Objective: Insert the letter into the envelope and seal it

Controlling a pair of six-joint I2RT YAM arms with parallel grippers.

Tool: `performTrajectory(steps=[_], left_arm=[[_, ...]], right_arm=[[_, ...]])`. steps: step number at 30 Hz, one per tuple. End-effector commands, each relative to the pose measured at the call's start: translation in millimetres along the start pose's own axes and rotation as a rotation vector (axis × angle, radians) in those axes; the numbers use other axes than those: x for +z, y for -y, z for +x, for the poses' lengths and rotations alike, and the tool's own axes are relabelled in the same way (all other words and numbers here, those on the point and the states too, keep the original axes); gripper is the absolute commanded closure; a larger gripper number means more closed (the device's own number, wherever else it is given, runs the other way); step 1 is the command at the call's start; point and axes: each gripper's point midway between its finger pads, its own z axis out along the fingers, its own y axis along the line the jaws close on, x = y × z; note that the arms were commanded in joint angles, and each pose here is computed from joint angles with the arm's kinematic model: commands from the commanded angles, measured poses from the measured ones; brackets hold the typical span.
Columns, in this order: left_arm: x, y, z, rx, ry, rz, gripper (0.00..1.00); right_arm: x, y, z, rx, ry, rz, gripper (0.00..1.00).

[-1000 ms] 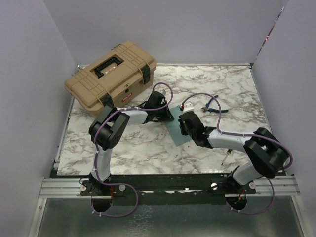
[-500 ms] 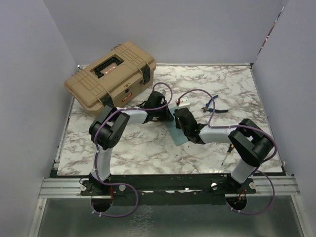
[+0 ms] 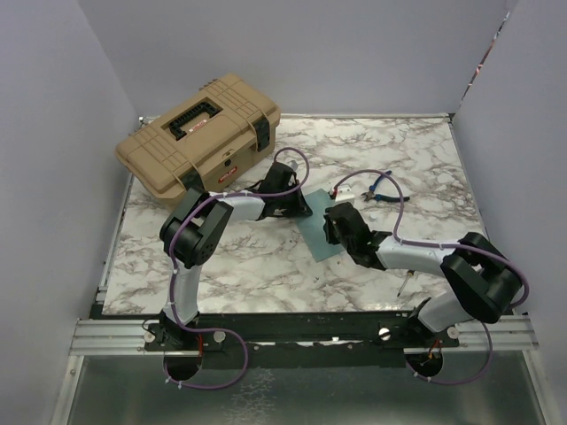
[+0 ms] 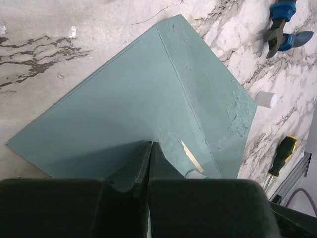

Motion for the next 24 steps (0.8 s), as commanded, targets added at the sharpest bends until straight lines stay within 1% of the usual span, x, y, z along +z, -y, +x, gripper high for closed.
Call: performTrajectory(steps=[1, 8, 11, 16, 20, 24], left_arm=[[4, -73, 41, -0.04, -0.121, -0.236, 1.0], [4, -66, 39, -0.038, -0.122, -0.215, 1.0], [4, -67, 40, -0.038, -0.128, -0.216, 1.0], [0, -62, 34, -0.02, -0.114, -0.212, 1.0], [1, -55, 27, -0.009, -0.104, -0.198, 1.0], [0, -31, 9, 0.021, -0.077, -0.137, 1.0]], right_arm=[[1, 0, 25, -0.021, -0.086, -0.007, 1.0], [46, -7, 20, -0.019, -0.036, 0.057, 1.0], [48, -6, 13, -0.01, -0.026, 0.082, 1.0], [15, 3, 3, -0.002, -0.023, 0.069, 1.0], [-16, 3, 0, 0.013, -0.044, 0.009, 1.0], [-37, -2, -32, 0.053, -0.001, -0.022, 1.0]])
